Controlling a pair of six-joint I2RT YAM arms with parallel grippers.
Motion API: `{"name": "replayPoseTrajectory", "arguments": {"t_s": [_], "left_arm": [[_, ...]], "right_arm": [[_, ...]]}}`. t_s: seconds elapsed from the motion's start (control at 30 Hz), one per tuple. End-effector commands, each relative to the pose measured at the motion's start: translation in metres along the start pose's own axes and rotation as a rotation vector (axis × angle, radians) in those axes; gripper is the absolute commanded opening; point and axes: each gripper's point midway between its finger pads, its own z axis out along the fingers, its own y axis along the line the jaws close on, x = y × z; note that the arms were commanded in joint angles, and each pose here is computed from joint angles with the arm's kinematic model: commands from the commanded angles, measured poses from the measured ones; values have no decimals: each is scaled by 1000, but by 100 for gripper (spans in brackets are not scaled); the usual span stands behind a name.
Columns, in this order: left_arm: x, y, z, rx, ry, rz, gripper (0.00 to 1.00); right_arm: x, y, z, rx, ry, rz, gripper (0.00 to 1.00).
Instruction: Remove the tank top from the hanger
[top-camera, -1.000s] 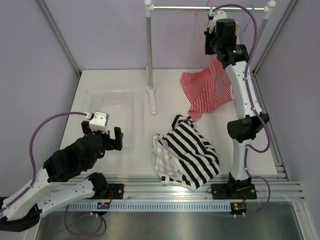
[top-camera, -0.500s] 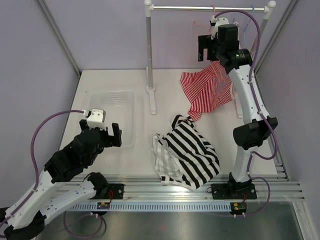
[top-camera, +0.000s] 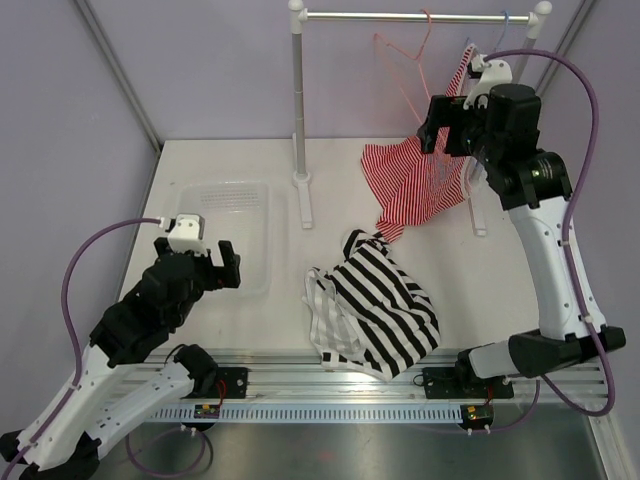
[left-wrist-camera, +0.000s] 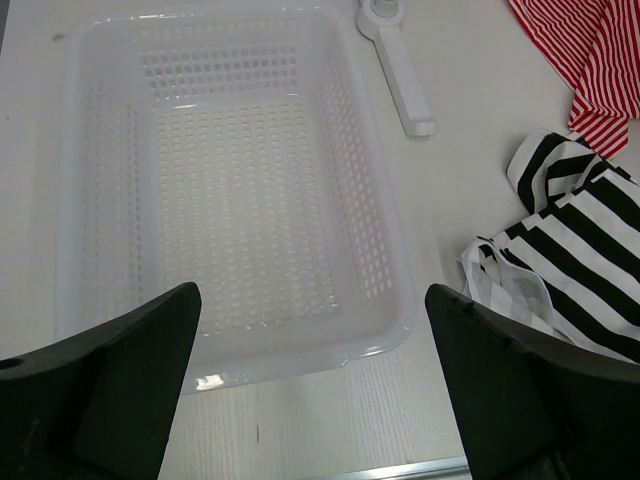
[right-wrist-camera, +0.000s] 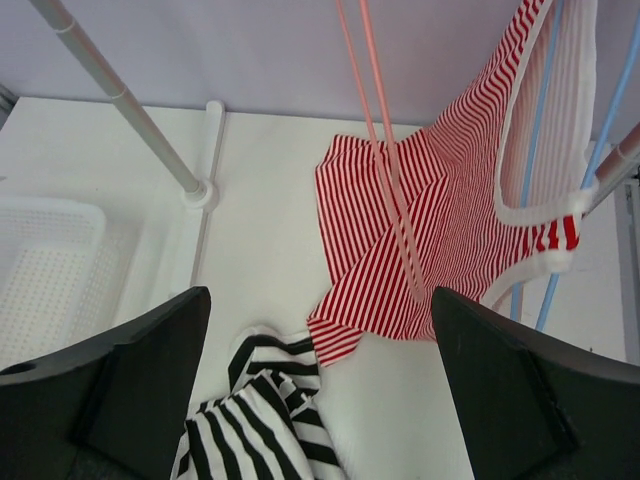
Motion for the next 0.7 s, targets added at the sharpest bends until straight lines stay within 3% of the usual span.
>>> {"name": "replayPoseTrajectory", "arguments": {"t_s": [0.0, 0.1, 0.23, 0.37, 0.5, 0.67], "left_arm": [[-16, 3, -1, -12, -69, -44, 99], [-20, 15, -4, -65, -94, -76, 99], [-19, 22, -4, -98, -99, -90, 99], [-19, 27, -4, -127, -97, -96, 99], [-18, 28, -3, -130, -94, -97, 99], [-18, 27, -1, -127, -83, -95, 99]], "right_arm": [[6, 9, -26, -52, -3, 62, 100], [24, 25, -49, -149, 5, 102, 99], [51, 66, -84, -402, 1, 159, 99], [103, 82, -91, -511, 111, 232, 100], [152, 83, -88, -494, 237, 253, 100], [221, 77, -63, -340, 459, 243, 100]]}}
